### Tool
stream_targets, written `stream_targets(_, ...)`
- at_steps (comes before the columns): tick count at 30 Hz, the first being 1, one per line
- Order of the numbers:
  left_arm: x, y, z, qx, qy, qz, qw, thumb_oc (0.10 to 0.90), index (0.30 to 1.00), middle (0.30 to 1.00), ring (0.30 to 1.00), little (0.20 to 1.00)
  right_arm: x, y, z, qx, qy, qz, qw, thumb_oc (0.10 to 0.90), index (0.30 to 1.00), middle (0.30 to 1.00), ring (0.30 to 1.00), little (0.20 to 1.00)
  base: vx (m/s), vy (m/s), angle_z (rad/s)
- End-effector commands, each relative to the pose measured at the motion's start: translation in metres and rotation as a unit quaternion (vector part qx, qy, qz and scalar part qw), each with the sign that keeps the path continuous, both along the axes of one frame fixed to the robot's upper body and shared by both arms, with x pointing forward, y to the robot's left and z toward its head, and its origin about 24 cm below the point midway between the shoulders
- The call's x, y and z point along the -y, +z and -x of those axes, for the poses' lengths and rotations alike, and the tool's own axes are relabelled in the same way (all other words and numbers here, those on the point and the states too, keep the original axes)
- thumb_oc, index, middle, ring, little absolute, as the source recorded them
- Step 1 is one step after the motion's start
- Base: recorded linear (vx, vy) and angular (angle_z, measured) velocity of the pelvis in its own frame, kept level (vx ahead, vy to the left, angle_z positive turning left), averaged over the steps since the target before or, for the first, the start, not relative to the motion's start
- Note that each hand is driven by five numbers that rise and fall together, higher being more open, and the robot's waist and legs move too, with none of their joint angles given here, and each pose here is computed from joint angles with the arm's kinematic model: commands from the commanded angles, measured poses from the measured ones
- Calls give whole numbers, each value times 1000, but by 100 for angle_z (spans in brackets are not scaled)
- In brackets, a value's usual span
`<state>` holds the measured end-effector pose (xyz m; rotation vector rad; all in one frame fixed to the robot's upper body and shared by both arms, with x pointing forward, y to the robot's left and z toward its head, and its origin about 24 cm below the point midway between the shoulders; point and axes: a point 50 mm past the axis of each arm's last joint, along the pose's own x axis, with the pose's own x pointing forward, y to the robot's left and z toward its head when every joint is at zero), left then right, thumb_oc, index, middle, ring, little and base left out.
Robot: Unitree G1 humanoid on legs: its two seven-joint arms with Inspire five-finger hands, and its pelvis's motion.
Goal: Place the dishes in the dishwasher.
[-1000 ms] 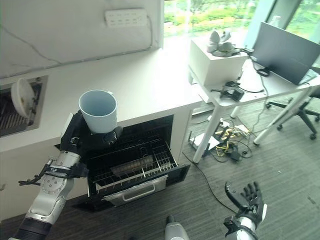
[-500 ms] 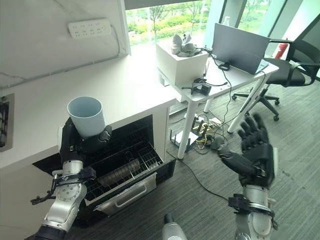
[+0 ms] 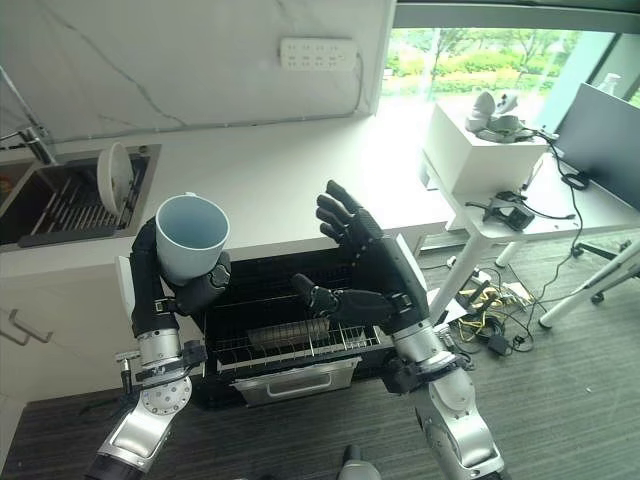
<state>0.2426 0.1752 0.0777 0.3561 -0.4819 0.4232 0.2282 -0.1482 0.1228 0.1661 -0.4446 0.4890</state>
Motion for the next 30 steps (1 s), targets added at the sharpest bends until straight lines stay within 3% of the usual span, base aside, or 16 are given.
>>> stream_targets(1, 16, 46, -7, 152, -35, -25, 987, 400, 300, 300, 300, 300, -5, 40, -2, 90, 28, -46, 994, 800, 900, 900, 900, 900, 13, -15, 23)
stream_targets(14, 34, 47, -7, 149, -78, -7, 986, 400, 300, 300, 300, 300, -45, 32, -12, 35, 111, -72, 991, 800, 900, 900, 900, 900, 6, -8, 17)
stream_targets(30, 50, 44, -7, 129, -144, 2, 981, 400, 300, 300, 300, 300, -54, 43, -25, 42, 97, -80, 991, 800, 900, 900, 900, 900, -2, -3, 3)
